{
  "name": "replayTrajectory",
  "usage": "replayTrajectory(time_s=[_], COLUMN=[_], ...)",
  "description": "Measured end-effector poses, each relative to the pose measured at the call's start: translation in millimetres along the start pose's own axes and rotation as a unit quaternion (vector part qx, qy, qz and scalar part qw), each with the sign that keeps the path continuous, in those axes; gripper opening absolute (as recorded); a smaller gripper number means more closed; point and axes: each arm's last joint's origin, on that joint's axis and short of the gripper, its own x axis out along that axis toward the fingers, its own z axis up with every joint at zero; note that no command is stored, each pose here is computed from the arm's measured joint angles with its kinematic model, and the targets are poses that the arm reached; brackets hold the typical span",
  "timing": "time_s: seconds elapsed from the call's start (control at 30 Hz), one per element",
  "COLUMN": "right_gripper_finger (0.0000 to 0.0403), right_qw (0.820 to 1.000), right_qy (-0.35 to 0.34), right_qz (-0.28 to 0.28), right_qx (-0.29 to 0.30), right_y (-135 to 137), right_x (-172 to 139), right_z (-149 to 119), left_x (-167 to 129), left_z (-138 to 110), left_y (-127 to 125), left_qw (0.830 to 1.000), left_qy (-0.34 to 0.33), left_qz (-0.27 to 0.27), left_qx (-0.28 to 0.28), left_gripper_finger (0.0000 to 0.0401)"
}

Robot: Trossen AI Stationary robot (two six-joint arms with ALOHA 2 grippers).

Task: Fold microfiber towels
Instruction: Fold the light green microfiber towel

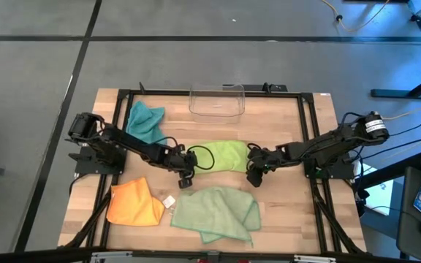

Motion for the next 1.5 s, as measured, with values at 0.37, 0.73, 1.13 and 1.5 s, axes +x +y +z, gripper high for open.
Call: replayTrajectory(time_s=[0.37, 0.73, 1.13, 1.5], right_gripper_finger=[0.0145, 0.0022, 0.0005, 0.0022], right_qw=[1.000, 1.000, 0.997, 0.992], right_qy=[-0.005, 0.017, 0.065, 0.113], right_qz=[-0.028, -0.014, -0.033, 0.026], right_qx=[-0.001, 0.004, -0.003, -0.048], right_y=[-2.9, -2.5, -8.9, -6.6], right_x=[7.4, 12.7, -2.5, -12.2], right_z=[-1.6, -3.6, -9.2, -12.1], left_x=[10.2, 11.5, 11.8, 11.9], left_z=[-2.7, -2.6, -2.9, -3.1], left_y=[-1.3, -1.7, -1.7, -1.6], left_qw=[1.000, 1.000, 1.000, 1.000], left_qy=[0.009, 0.008, 0.009, 0.010], left_qz=[0.002, 0.001, 0.001, 0.000], left_qx=[0.002, 0.001, 0.000, 0.000], left_gripper_finger=[0.0078, 0.0078, 0.0078, 0.0078])
